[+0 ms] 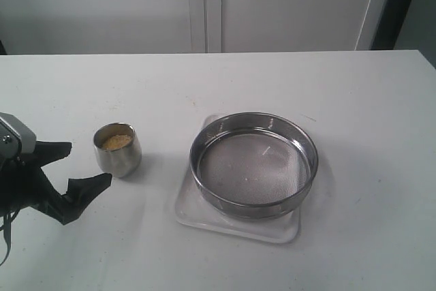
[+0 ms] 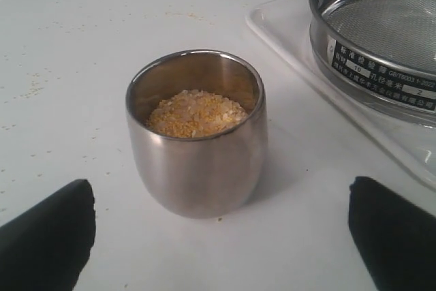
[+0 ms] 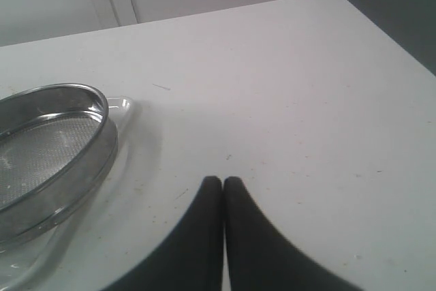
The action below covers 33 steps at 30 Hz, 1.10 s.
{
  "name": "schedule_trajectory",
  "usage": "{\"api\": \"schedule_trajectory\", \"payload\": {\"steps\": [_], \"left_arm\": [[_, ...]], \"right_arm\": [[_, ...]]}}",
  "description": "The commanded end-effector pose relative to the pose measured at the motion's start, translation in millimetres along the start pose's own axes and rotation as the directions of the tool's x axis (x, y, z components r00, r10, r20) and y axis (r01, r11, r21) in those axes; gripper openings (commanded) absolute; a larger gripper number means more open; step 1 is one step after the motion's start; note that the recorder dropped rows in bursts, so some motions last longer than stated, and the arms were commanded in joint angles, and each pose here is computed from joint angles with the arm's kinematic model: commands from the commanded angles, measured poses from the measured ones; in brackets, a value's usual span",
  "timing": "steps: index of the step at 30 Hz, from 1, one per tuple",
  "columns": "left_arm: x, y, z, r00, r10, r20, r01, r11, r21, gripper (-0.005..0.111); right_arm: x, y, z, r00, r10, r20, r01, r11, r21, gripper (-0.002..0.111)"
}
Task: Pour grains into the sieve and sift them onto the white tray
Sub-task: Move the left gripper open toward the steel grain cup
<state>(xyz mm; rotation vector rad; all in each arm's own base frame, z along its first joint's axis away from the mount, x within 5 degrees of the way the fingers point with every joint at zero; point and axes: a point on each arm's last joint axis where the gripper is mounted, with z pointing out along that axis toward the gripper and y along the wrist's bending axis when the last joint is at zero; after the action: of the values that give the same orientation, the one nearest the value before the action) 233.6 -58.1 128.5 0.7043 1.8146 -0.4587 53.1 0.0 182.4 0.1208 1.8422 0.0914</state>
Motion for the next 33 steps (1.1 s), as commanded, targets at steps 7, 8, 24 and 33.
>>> {"api": "schedule_trajectory", "payload": {"steps": [7,8,24,33], "left_arm": [[-2,0.7,0,1.0,0.004,0.009,-0.004,1.0,-0.007,0.105],[-2,1.0,0,1.0,0.002,0.01,-0.002,1.0,-0.01,0.105],[-1,11.5,12,1.0,0.019,0.012,-0.018,1.0,-0.022,0.105],[12,23.9,35,0.999,-0.028,-0.018,0.028,1.0,0.011,0.105]], "right_arm": [[1,0,0,1.0,0.004,0.012,-0.004,1.0,-0.003,0.0],[1,0,0,1.0,0.004,0.012,-0.004,1.0,-0.003,0.0],[1,0,0,1.0,0.004,0.012,-0.004,1.0,-0.003,0.0],[1,0,0,1.0,0.004,0.012,-0.004,1.0,-0.003,0.0]]}}
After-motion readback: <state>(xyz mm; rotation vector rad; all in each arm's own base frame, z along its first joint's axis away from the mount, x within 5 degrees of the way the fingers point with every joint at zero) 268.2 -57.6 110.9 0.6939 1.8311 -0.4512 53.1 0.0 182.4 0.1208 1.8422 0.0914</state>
